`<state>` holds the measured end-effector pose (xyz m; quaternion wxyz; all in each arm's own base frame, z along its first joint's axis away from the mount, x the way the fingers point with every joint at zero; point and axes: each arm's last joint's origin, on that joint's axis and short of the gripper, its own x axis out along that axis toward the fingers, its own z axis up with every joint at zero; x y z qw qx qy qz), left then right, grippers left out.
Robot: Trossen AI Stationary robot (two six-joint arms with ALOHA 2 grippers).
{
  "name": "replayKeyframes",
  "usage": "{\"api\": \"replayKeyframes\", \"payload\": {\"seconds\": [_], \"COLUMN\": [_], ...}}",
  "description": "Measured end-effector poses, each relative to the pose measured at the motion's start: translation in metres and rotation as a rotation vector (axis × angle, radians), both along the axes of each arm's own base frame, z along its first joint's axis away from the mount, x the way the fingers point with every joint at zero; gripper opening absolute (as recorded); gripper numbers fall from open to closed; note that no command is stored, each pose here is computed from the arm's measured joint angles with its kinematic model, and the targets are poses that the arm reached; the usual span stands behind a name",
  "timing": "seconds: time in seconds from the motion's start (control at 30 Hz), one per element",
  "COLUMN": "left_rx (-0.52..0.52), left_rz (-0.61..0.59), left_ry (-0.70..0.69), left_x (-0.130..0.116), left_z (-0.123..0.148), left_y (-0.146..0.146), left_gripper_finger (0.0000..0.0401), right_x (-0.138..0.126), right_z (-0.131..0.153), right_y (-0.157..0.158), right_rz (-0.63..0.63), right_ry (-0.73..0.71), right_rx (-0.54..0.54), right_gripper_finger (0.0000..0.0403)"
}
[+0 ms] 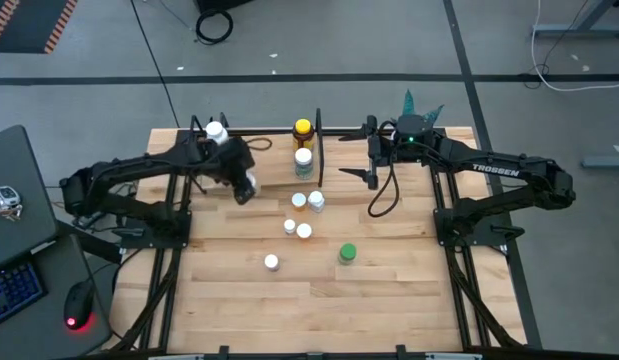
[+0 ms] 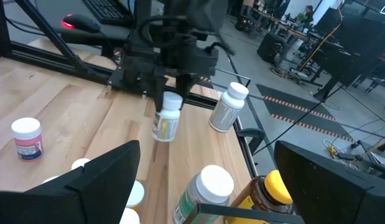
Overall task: Pick and place medicine bottles onto shelf by color
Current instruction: Put the large white pill bottle on the shelf
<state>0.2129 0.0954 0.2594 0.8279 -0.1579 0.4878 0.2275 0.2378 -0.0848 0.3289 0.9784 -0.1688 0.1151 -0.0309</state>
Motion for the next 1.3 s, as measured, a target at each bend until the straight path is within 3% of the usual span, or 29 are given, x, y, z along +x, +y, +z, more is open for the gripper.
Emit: {"api": "replayKeyframes", "payload": {"seconds": [0.27, 0.4, 0.6, 0.8, 1.07, 1.3], "left_rx": [0.055, 0.072, 0.076, 0.033, 0.048, 0.178], "left_rz": [-0.106, -0.187, -0.218, -0.221, -0.244, -0.246], "left_ry": [0.012, 0.071, 0.123, 0.127, 0.126, 0.131], "left_x": [0.043, 0.068, 0.09, 0.093, 0.094, 0.095], "left_z": [0.016, 0.008, -0.004, -0.013, -0.013, -0.01], "left_y": [0.023, 0.036, 0.061, 0.074, 0.075, 0.085], "left_gripper_finger": [0.0213, 0.0217, 0.0212, 0.0219, 0.0215, 0.0215], "right_x": [0.0, 0.0, 0.0, -0.001, -0.001, -0.001], "right_z": [0.002, 0.0, -0.001, -0.003, -0.003, -0.003], "right_y": [0.0, 0.0, 0.0, 0.0, 0.0, 0.0], "right_rz": [0.001, 0.002, 0.002, 0.002, 0.002, 0.002], "right_ry": [-0.018, -0.001, 0.012, 0.029, 0.031, 0.032], "right_rx": [-0.012, -0.008, -0.004, 0.002, 0.003, 0.003], "right_gripper_finger": [0.0379, 0.0379, 0.0379, 0.0379, 0.0379, 0.0379]}}
